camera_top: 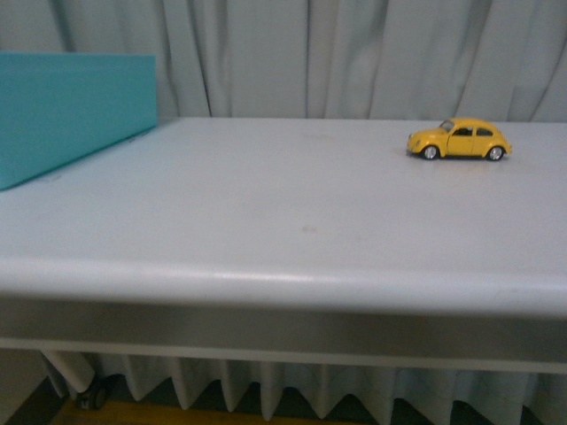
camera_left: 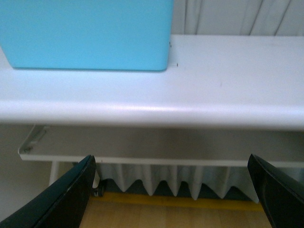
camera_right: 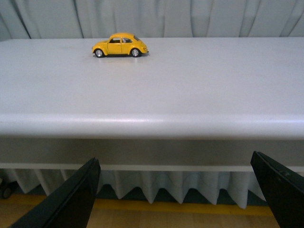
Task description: Wind up and store yellow beetle toy
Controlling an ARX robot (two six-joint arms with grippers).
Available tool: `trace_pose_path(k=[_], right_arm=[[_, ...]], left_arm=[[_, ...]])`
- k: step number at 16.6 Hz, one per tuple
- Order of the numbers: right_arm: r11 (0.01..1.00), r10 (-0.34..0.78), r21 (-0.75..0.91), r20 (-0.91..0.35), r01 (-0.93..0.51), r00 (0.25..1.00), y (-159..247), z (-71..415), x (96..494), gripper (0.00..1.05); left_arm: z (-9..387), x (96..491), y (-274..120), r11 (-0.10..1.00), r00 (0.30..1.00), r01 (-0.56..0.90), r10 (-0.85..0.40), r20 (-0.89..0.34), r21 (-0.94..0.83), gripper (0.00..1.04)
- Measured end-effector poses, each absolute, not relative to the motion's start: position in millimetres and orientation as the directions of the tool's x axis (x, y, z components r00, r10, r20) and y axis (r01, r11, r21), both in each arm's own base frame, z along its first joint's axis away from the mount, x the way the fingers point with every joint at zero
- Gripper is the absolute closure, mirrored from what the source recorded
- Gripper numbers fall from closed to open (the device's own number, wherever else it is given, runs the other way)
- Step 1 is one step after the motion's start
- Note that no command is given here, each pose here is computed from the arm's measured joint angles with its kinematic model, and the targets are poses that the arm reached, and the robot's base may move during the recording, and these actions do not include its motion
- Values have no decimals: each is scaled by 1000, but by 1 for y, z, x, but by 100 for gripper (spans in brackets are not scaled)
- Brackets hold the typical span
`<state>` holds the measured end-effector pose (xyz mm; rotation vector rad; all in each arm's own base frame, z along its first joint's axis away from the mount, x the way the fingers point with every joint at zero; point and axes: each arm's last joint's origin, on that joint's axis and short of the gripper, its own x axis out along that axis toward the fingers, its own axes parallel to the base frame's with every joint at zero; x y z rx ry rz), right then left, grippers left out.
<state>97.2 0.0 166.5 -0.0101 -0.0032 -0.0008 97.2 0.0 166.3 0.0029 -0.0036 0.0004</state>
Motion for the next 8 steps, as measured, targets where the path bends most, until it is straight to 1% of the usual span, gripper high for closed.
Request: trace_pose_path(k=[8], right_arm=[[1000, 0, -10, 4, 0, 1000, 0, 167, 97, 7]], left_arm=[[166, 97, 0, 1000, 1000, -2, 2, 5, 2, 7]])
